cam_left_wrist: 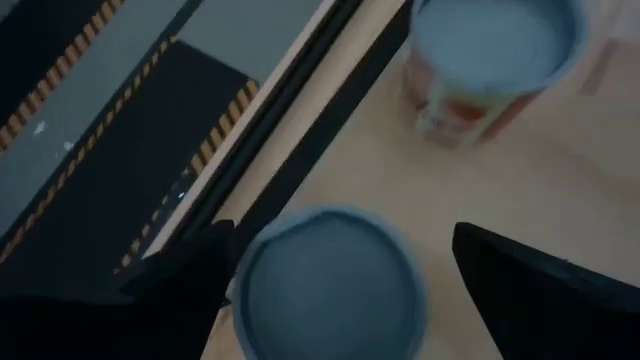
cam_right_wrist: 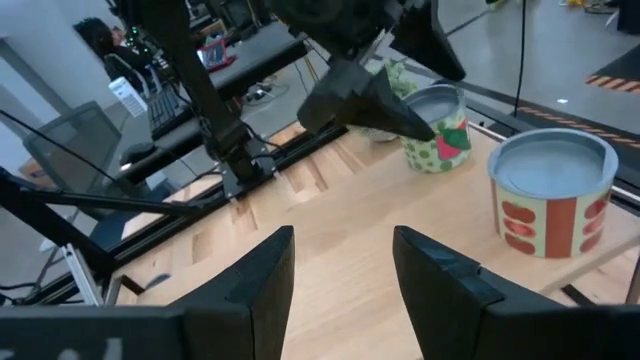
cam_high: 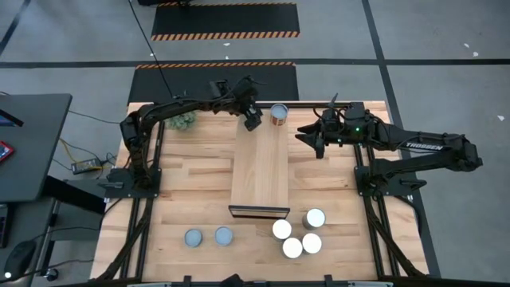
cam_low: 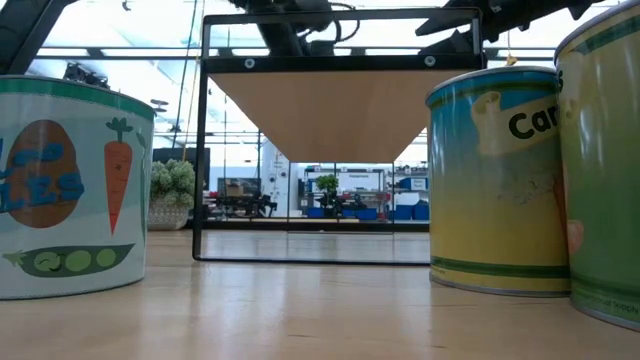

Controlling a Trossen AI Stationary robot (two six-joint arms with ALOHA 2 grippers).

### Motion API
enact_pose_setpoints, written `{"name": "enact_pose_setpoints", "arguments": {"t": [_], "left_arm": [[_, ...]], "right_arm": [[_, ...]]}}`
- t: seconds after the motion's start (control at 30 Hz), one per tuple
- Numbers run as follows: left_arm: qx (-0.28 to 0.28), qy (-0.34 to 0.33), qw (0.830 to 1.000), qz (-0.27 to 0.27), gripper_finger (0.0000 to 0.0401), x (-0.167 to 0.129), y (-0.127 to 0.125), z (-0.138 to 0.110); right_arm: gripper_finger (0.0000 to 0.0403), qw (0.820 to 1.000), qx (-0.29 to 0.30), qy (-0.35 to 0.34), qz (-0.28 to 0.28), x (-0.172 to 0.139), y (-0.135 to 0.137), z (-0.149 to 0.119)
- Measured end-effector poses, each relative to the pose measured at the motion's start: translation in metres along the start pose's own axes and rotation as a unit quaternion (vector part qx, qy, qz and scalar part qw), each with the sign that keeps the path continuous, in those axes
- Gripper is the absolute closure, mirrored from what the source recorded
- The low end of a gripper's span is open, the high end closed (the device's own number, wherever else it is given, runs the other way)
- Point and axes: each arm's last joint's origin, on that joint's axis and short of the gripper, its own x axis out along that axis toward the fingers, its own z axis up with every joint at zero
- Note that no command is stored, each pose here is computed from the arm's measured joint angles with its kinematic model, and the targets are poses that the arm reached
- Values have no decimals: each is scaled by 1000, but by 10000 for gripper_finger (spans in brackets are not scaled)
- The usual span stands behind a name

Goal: Pick and place cans onto a shelf
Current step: Put the small canned peas on the shelf

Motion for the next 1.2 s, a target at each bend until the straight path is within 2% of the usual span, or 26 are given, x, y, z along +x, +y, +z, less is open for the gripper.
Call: {"name": "enact_pose_setpoints", "arguments": {"t": [0.2, 0.33, 0.57, 0.7, 0.87, 1.2], "left_arm": [[33, -23, 999, -3, 21, -16, 1, 12], [106, 6, 994, -7, 21, -28, -4, 10], [152, 72, 986, -10, 22, -42, -8, 0], [168, 126, 977, 23, 28, -31, -1, -13], [177, 150, 970, 71, 41, -18, 6, -22], [183, 130, 967, 117, 70, 1, 7, -26]], "right_arm": [[224, 1000, 10, 6, 13, 0, 1, 0], [224, 1000, 10, 5, 16, -3, 1, 0], [224, 1000, 4, 1, 16, -5, 1, 1], [224, 1000, 1, 0, 14, -5, 1, 1], [224, 1000, -1, -2, 13, -5, 1, 1], [224, 1000, -1, -10, 3, -5, 1, 2]]}}
